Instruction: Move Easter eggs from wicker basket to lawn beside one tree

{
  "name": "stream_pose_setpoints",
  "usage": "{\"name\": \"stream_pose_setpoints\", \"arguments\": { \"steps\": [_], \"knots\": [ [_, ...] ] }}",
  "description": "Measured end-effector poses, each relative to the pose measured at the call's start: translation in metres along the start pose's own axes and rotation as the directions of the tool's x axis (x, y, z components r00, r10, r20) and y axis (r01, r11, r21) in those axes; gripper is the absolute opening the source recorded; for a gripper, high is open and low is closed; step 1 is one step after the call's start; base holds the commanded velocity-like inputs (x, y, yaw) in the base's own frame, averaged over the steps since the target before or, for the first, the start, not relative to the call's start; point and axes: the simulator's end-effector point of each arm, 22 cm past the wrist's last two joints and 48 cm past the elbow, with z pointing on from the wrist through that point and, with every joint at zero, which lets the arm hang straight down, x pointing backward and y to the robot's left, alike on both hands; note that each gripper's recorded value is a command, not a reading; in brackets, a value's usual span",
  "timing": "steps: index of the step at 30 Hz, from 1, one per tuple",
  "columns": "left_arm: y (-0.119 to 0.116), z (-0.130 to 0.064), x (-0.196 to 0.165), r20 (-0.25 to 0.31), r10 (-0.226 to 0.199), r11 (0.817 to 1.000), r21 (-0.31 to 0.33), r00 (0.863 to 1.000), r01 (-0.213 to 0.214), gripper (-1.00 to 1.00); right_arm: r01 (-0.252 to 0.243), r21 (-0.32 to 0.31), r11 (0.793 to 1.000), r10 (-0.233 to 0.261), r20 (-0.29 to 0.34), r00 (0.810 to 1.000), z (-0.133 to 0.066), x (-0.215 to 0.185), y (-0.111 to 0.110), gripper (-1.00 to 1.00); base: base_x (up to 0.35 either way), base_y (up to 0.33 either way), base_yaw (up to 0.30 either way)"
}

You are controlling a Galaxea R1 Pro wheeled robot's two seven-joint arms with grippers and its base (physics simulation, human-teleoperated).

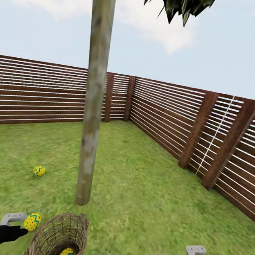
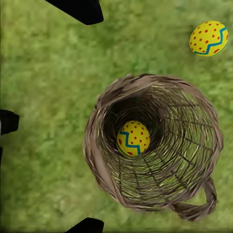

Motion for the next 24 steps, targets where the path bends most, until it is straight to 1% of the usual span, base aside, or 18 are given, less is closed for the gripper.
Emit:
{"name": "stream_pose_setpoints", "arguments": {
  "steps": [8,12,16,24],
  "knots": [
    [-0.0029,0.0009,0.0011,-0.002,-0.001,1.000,0.003,1.000,0.001,1.00,0.000,0.000,1.000,0.000,0.001,1.000,0.0000,-0.0002,-0.0001,1.00,0.000,-0.299,0.000],
    [-0.0018,0.0003,0.0002,0.001,-0.003,1.000,0.003,1.000,0.003,1.00,0.003,0.000,1.000,-0.003,0.002,1.000,0.0000,-0.0003,0.0004,1.00,0.057,-0.079,0.000],
    [-0.0010,-0.0003,-0.0007,0.004,-0.005,1.000,0.002,1.000,0.005,1.00,0.004,-0.001,1.000,-0.004,0.003,1.000,-0.0003,-0.0003,0.0010,1.00,0.252,-0.085,0.000],
    [0.0021,-0.0012,-0.0015,0.006,-0.007,1.000,-0.003,1.000,0.007,1.00,0.004,-0.002,1.000,-0.004,0.003,1.000,-0.0003,-0.0004,0.0017,1.00,0.325,-0.010,0.000]
  ]
}}
